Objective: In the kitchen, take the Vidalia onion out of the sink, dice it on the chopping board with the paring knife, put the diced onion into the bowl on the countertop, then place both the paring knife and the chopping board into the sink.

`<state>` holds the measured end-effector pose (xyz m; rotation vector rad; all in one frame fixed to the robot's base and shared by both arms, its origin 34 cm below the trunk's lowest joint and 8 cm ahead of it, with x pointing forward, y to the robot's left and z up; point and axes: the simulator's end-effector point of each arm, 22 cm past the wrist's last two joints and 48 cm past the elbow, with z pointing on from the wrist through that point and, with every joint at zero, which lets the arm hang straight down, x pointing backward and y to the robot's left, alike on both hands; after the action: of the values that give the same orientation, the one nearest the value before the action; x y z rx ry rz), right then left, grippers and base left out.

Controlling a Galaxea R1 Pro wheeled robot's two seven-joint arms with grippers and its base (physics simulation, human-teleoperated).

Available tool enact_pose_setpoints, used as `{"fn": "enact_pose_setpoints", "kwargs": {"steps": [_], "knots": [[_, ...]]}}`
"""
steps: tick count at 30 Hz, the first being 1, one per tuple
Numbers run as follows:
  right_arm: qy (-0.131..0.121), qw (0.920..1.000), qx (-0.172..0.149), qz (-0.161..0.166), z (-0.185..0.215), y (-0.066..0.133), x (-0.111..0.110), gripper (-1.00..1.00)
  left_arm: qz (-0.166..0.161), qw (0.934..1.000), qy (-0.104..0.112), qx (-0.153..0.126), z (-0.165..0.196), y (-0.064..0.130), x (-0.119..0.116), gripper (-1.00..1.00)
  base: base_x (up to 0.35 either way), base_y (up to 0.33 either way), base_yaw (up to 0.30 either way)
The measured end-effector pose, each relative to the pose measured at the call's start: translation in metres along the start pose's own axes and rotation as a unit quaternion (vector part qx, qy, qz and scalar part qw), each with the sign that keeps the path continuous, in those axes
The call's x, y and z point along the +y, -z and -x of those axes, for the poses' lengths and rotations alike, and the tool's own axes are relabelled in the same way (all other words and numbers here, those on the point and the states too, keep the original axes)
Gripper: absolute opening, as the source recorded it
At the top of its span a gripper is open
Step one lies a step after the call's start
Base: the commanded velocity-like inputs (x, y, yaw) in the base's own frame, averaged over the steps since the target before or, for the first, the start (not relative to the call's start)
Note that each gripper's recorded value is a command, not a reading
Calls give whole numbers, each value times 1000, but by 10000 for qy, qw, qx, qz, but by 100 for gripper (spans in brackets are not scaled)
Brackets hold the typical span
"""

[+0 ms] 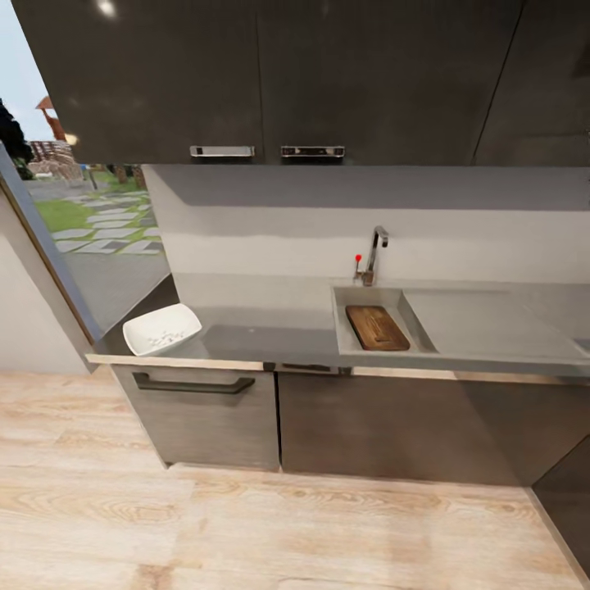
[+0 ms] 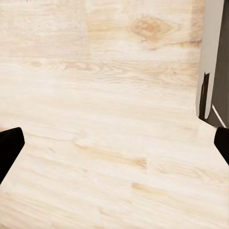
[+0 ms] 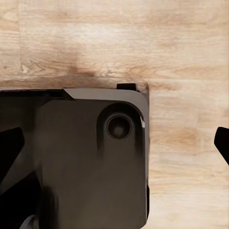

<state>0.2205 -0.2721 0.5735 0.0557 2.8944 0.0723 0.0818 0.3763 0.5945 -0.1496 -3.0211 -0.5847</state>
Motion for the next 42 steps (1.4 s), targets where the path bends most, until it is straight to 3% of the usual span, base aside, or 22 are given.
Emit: {"fn": "enact_pose_setpoints", "kwargs": {"steps": [26, 34, 42], "knots": [[77, 9998, -176, -4, 13, 0, -3, 100, 13, 9999, 58, -141, 11, -1, 1, 100, 0, 0, 0], [-8, 9997, -186, 137, 13, -1, 20, 100, 13, 9999, 58, -142, 11, -1, 1, 100, 0, 0, 0], [-12, 9997, -183, 140, 13, -1, 22, 100, 13, 9999, 58, -142, 11, -1, 1, 100, 0, 0, 0]]}}
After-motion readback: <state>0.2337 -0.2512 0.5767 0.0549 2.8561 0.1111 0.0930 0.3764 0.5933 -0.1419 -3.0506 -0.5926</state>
